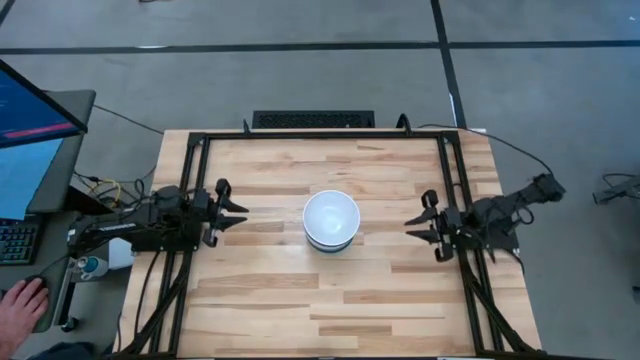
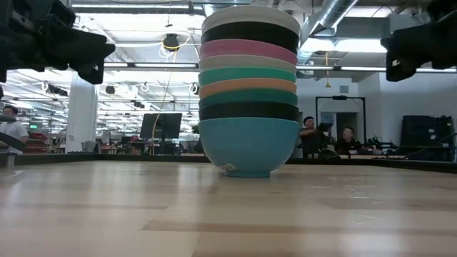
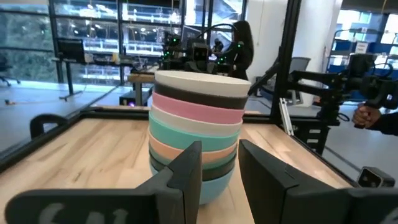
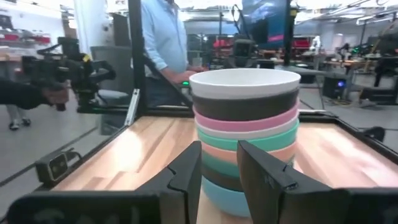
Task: Nest bowls inside each other
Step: Return to Home Position
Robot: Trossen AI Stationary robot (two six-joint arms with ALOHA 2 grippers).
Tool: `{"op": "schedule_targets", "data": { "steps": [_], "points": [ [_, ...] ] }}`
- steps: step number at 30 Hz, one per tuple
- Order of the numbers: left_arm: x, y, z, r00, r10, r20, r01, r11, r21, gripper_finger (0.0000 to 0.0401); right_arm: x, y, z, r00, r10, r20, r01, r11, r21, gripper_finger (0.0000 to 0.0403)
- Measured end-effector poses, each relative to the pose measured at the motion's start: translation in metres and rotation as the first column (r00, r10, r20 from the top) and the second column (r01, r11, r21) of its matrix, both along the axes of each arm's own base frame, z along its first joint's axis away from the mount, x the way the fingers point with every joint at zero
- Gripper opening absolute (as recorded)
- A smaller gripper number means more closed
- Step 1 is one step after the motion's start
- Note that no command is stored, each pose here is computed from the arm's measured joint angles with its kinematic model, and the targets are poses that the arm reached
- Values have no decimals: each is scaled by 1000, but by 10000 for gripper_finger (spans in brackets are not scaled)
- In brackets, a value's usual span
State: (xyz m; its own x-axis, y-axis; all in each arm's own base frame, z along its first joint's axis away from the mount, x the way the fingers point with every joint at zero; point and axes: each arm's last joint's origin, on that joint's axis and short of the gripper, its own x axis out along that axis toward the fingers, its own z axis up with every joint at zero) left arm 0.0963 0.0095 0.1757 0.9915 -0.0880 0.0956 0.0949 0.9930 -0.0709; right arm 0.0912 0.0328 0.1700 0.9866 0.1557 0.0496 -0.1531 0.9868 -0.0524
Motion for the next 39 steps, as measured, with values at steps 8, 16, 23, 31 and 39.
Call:
{"op": "schedule_targets", "data": {
  "steps": [8,16,23,31,39],
  "points": [
    [0,0,2,999,20,27,-21,999,35,96,8,-14,-5,992,-108,-60,107,994,-24,125],
    [0,1,1,999,51,20,-52,998,47,96,10,-21,-7,984,-159,-77,154,986,-60,125],
    [0,2,-4,996,86,-35,-84,996,36,96,11,-24,-7,979,-189,-77,184,980,-72,125],
    [0,3,-4,994,95,-47,-94,995,37,96,11,-24,-8,979,-188,-78,182,981,-72,125],
    [0,3,-4,994,100,-49,-98,995,36,96,11,-24,-8,979,-188,-78,182,981,-72,125]
  ]
}}
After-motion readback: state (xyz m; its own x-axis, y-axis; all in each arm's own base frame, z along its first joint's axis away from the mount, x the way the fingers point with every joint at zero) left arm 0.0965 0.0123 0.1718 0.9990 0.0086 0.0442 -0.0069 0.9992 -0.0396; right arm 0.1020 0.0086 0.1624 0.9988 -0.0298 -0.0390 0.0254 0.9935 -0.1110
